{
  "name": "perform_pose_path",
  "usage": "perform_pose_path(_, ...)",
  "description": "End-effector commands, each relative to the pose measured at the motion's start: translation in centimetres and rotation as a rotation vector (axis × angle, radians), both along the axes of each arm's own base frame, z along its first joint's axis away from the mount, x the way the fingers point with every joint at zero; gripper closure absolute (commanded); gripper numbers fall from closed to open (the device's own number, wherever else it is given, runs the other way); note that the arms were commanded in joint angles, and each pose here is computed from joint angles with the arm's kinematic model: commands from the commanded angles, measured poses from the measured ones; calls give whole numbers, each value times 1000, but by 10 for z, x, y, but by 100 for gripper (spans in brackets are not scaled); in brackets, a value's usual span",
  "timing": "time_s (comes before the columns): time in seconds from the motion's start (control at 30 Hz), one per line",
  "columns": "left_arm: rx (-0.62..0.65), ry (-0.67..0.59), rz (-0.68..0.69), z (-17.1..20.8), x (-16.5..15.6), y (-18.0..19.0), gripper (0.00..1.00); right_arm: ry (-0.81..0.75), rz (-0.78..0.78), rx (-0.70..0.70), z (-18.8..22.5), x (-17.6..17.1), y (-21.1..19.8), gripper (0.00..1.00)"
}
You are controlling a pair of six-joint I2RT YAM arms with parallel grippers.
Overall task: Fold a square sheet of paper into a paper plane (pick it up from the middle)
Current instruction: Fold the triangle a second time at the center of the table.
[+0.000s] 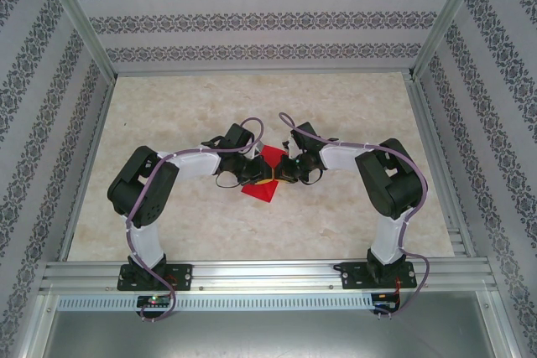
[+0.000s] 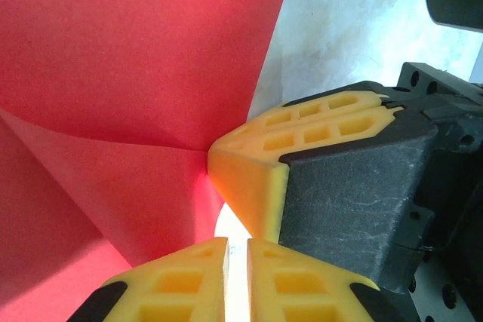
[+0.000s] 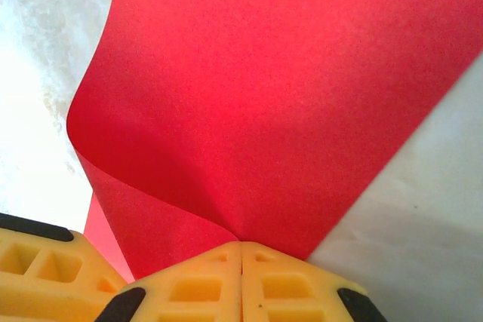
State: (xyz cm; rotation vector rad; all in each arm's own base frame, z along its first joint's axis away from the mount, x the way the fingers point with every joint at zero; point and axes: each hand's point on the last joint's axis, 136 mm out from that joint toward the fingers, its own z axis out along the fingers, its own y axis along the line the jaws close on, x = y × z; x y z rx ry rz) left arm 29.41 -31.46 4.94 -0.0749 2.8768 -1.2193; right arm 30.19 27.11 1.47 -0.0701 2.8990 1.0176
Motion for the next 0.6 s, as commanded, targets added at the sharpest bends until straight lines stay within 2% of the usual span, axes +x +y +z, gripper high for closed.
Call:
perform_pose_path(0.0, 35, 11, -27, -11, -8, 0, 85, -30, 7, -16, 4, 3, -1, 92)
perform_pose_path(0.57, 57, 38, -29, -24, -10, 2, 87, -38, -2, -30, 4, 10, -4, 93)
